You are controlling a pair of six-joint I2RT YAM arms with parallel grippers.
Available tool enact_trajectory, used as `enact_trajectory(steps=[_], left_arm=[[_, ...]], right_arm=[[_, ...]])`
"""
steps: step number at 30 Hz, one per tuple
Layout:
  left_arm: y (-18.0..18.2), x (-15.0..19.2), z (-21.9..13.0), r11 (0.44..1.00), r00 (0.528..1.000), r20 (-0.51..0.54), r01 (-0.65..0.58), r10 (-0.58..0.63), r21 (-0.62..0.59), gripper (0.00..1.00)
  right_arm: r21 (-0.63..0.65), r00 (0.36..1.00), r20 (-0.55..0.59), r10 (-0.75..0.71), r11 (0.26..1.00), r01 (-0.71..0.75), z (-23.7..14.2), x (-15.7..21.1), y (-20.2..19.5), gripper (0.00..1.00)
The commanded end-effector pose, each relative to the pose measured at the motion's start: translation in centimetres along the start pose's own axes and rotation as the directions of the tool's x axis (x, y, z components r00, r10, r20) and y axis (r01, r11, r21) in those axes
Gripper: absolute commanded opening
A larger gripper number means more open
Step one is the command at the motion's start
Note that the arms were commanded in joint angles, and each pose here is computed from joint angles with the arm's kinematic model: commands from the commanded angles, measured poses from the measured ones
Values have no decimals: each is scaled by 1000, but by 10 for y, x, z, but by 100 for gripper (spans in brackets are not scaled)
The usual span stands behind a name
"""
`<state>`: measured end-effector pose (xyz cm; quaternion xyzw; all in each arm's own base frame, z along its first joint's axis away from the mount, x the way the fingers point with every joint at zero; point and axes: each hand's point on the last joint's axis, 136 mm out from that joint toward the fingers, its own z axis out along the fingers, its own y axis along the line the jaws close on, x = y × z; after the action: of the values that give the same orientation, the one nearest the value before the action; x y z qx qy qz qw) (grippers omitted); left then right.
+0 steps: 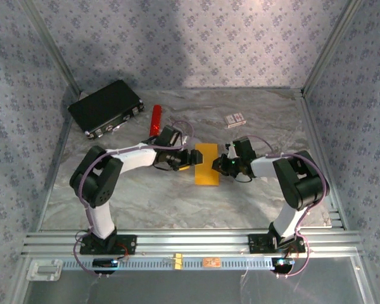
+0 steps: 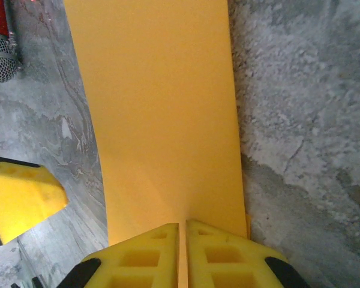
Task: Fold a paper plane with a square sheet of paper (pick it up from the middle)
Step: Third fold the triangle at the center of the table.
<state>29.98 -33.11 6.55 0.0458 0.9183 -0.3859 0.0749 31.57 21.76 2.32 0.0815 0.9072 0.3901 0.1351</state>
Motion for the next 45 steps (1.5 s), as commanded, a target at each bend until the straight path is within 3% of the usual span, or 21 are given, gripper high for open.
enact_trajectory(steps=[1,19,36,40,45], left_arm=[[-12,-5,8,999,1000,-19,-1,2,48,76],[2,1,33,999,997,-63,35,-34,21,61],[4,-4,28,998,998,-23,59,-59,-4,29],[3,-6,26,998,998,-14,67,-67,-10,17],[0,-6,21,997,997,-2,75,-75,-5,5]], right_arm=[[23,998,-37,57,998,-56,4,13,-18,13],[42,997,-44,64,997,-62,3,16,-26,13],[50,997,-46,68,997,-65,3,17,-28,13],[46,997,-45,66,997,-64,2,16,-26,13],[10,999,-28,34,999,-34,-2,12,-14,20]])
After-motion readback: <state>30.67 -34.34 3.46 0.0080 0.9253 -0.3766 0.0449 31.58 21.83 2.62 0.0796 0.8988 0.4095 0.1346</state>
